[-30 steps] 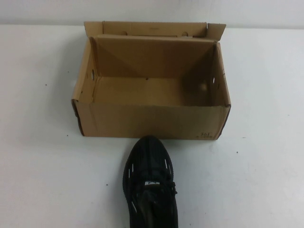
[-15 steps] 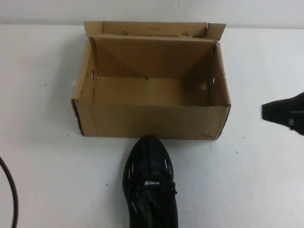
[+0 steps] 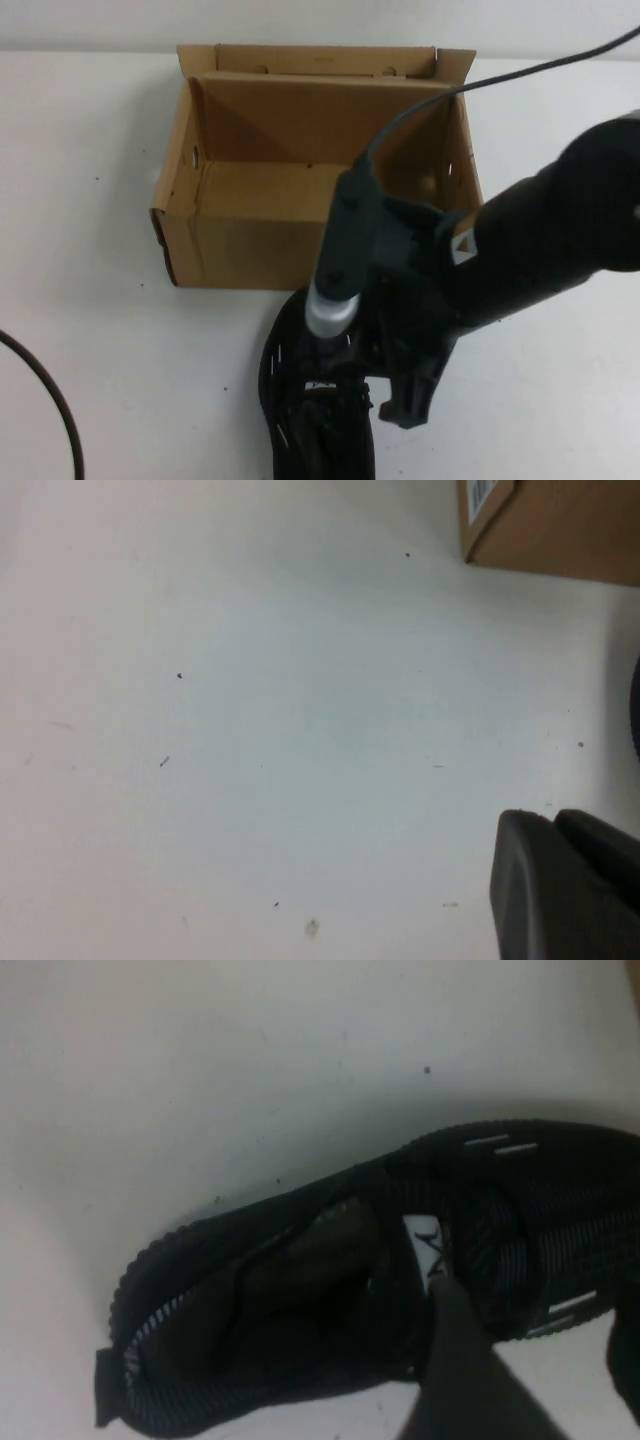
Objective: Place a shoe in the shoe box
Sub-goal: Pick up the shoe from the table
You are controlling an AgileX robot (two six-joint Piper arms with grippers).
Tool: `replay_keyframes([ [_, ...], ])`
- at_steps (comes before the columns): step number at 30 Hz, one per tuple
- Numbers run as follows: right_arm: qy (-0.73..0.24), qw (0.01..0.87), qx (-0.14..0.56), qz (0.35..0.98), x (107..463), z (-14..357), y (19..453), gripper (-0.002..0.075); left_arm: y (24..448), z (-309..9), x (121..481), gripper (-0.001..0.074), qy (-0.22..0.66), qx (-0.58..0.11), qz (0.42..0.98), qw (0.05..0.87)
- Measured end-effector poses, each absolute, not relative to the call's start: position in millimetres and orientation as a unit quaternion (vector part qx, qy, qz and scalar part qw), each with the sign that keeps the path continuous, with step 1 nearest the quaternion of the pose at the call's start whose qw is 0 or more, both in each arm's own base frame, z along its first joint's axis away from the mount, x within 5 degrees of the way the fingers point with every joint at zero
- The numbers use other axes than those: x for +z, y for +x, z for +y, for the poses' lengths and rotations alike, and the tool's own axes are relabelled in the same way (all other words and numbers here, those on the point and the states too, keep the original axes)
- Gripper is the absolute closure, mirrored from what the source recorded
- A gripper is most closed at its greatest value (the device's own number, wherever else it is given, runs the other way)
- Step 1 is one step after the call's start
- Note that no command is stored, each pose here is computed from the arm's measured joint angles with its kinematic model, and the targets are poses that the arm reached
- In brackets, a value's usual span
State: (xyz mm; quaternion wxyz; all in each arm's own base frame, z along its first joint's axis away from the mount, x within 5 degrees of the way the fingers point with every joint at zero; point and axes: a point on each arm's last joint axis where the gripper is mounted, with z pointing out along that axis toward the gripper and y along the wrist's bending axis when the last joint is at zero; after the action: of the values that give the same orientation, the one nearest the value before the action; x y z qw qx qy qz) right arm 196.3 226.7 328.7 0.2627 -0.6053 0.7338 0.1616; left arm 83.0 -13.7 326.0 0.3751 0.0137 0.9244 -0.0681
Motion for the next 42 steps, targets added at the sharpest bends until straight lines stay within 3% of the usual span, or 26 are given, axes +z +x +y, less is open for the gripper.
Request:
replay_keyframes([
  [3, -0.632, 0.254, 0.148, 0.717, 324, 244, 197, 0.0375, 83, -14, 326, 0.0736, 0.013, -0.07, 0.924, 0.375],
  [6, -0.645, 0.237, 0.138, 0.714, 311, 253, 201, 0.0335, 83, -14, 326, 0.0736, 0.014, -0.07, 0.924, 0.375],
  [21, -0.667, 0.178, 0.113, 0.715, 253, 275, 225, 0.033, 83, -14, 326, 0.0736, 0.014, -0.071, 0.924, 0.375],
  [26, -0.666, 0.168, 0.106, 0.719, 232, 282, 233, 0.0406, 83, -14, 326, 0.0736, 0.015, -0.071, 0.924, 0.375],
  [30, -0.667, 0.164, 0.108, 0.719, 228, 285, 233, 0.0608, 83, -14, 326, 0.0736, 0.015, -0.071, 0.924, 0.375],
  [32, -0.668, 0.163, 0.108, 0.718, 228, 286, 233, 0.067, 83, -14, 326, 0.0736, 0.015, -0.07, 0.924, 0.375],
  [42, -0.657, 0.171, 0.109, 0.726, 242, 281, 229, 0.0713, 83, -16, 326, 0.0736, 0.063, -0.061, 0.922, 0.378],
])
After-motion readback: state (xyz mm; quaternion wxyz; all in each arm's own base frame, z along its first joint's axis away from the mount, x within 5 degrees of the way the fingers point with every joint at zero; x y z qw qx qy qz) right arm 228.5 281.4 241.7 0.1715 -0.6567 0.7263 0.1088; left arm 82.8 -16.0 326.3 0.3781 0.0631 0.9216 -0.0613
